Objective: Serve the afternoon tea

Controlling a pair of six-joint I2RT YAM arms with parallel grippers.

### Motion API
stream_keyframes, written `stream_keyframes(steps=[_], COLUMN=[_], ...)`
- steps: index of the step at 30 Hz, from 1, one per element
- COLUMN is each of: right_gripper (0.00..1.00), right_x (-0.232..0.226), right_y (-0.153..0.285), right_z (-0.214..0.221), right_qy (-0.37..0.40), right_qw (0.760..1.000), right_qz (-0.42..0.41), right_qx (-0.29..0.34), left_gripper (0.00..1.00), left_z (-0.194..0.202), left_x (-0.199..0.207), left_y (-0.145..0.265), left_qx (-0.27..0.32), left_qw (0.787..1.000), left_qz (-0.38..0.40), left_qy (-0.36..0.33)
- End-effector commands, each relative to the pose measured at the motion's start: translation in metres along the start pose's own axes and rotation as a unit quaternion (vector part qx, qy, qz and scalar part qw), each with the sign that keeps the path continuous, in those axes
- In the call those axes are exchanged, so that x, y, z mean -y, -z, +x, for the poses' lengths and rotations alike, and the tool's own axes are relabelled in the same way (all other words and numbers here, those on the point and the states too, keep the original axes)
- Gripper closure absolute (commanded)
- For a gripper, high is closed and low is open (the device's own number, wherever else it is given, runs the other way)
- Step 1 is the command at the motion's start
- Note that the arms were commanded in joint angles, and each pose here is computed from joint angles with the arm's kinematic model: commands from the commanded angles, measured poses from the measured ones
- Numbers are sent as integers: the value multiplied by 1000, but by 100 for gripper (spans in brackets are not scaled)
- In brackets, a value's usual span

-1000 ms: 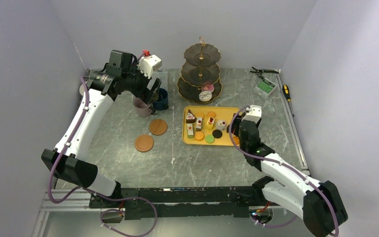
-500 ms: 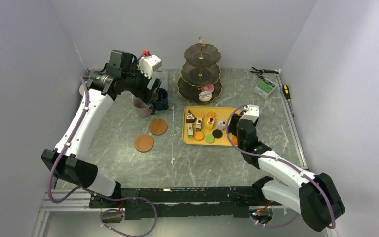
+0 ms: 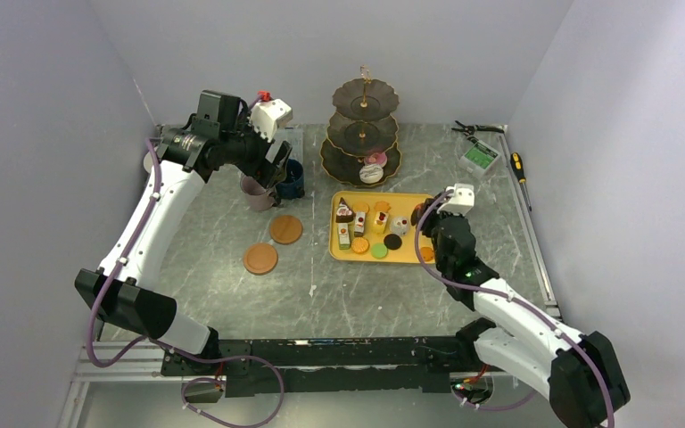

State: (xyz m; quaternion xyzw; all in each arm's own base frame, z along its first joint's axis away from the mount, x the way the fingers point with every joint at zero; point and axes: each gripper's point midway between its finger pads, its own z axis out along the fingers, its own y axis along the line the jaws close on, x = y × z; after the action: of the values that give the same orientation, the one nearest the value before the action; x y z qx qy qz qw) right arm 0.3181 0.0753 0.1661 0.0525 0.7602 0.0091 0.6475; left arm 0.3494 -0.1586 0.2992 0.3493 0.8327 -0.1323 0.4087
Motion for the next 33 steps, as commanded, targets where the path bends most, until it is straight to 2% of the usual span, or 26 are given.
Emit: stream_keyframes(steps=[1,9,15,26,33], right_gripper=[56,55,55,54,51], right_x=[-35,-132,-183,-215,-216], right_y=[-7,-33,-56,-108,-133], right_z=[-73,-96,-96,-80,-65], right_qy=[-31,-26,-26,-15,-7], right_qw=[994,979,971,973,978], right_qz=[-63,-172,-208,-192,-168], right_qx=[89,105,111,123,120], left_gripper=[6,6,6,6,6], left_z=[-19,-20,-22,-19,-19], left_x=[1,0,-2,-2,-3], left_y=[12,10,11,5,2], left_qx=[31,32,34,30,27], left_qw=[999,999,999,1000,1000], left_qz=[0,-1,-5,-1,-1], left_qy=[-3,-2,-6,-2,-5])
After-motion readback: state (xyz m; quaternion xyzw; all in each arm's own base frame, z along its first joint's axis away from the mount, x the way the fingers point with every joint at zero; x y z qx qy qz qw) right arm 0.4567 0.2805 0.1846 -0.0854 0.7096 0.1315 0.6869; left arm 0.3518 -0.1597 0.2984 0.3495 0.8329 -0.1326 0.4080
